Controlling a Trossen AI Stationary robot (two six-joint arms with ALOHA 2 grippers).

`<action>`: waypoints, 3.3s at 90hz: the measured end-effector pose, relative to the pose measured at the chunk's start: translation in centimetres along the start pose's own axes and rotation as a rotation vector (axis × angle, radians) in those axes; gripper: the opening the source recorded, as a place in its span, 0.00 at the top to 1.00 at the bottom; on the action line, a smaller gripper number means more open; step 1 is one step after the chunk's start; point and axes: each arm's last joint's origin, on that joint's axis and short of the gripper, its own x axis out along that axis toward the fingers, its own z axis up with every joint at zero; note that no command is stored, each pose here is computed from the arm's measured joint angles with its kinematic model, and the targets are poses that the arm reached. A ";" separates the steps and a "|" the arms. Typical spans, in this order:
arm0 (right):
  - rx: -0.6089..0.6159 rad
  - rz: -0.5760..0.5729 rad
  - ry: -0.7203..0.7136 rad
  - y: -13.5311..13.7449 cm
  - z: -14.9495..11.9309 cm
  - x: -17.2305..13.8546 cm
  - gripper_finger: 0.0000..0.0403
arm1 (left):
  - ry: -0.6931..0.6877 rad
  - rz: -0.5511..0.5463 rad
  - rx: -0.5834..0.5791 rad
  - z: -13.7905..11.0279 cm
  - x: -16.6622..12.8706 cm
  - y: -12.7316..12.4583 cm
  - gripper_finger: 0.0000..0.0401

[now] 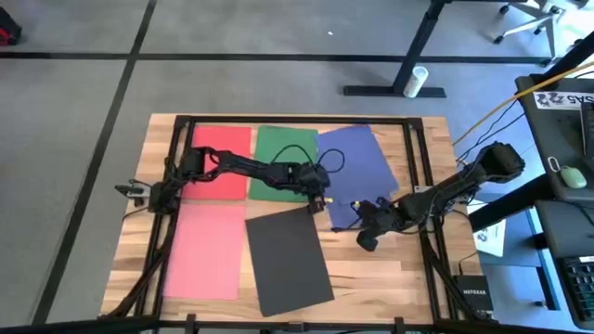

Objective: Organize paper
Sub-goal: Stack the violet paper on top of the violet papers

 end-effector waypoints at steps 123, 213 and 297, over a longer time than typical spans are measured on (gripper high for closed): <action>-0.278 -0.271 -0.200 -0.8 4.5 3.3 0.75 | -0.015 -0.021 0.015 0.1 0.2 0.7 1.00; -0.290 -0.312 -0.218 -1.0 4.4 3.5 1.00 | -0.015 -0.021 0.027 0.1 0.2 0.6 1.00; -0.303 -0.081 -0.126 4.0 6.3 1.0 1.00 | 0.000 -0.045 0.020 0.4 -1.1 -0.9 1.00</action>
